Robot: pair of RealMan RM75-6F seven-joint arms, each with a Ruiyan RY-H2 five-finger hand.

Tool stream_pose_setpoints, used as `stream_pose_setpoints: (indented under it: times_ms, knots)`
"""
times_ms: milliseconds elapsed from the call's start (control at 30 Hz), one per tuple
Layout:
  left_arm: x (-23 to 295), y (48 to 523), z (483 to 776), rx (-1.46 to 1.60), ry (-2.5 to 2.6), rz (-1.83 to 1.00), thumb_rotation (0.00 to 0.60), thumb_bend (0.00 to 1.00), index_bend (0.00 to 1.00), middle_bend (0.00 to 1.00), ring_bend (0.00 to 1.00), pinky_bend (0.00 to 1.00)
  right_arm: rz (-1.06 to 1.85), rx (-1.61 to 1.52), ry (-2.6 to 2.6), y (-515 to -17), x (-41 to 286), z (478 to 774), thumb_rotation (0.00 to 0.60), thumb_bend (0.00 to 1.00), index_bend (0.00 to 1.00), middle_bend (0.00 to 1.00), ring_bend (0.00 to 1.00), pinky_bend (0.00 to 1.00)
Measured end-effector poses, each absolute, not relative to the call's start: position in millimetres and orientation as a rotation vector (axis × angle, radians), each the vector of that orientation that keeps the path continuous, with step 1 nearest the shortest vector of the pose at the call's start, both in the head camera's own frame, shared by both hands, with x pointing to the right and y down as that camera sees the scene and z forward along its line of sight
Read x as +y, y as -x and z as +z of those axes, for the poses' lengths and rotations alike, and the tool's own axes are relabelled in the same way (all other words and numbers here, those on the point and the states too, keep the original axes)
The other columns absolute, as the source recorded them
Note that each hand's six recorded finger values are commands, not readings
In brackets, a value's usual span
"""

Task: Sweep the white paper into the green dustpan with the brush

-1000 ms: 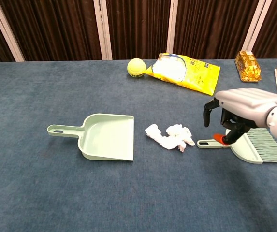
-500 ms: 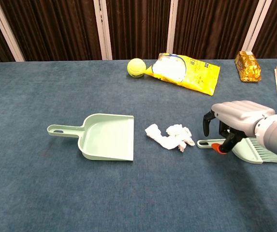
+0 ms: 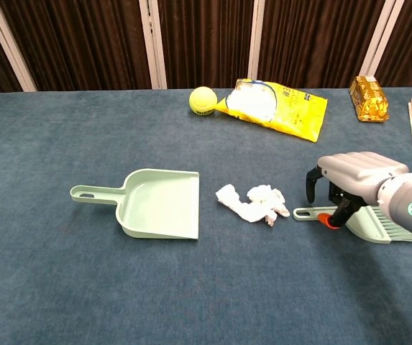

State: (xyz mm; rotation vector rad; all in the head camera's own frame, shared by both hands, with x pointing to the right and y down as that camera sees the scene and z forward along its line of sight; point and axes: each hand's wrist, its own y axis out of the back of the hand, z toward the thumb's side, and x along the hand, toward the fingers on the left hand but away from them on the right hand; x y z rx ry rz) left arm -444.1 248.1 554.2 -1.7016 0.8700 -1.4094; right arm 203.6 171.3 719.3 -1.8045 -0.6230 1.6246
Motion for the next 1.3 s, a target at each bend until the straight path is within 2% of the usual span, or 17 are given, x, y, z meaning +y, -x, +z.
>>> stream_pose_setpoints:
  times_ms: [467, 1100, 1233, 1300]
  knots:
    - [248, 444, 553, 0.874, 1.703, -1.402, 0.600, 0.00, 0.00, 0.00, 0.00, 0.00, 1.625, -0.633, 1.801, -215, 189, 712, 0.600, 0.39, 0.36, 0.95, 0.97, 0.91]
    - [248, 443, 554, 0.870, 1.700, -1.402, 0.600, 0.00, 0.00, 0.00, 0.00, 0.00, 1.620, -0.630, 1.800, -210, 189, 726, 0.600, 0.39, 0.36, 0.95, 0.97, 0.91]
    - [247, 443, 554, 0.871, 1.700, -1.403, 0.600, 0.00, 0.00, 0.00, 0.00, 0.00, 1.621, -0.626, 1.799, -210, 189, 727, 0.600, 0.39, 0.44, 0.95, 0.97, 0.91]
    - [247, 444, 554, 0.871, 1.701, -1.403, 0.600, 0.00, 0.00, 0.00, 0.00, 0.00, 1.627, -0.622, 1.799, -210, 190, 727, 0.600, 0.39, 0.54, 0.95, 0.97, 0.91]
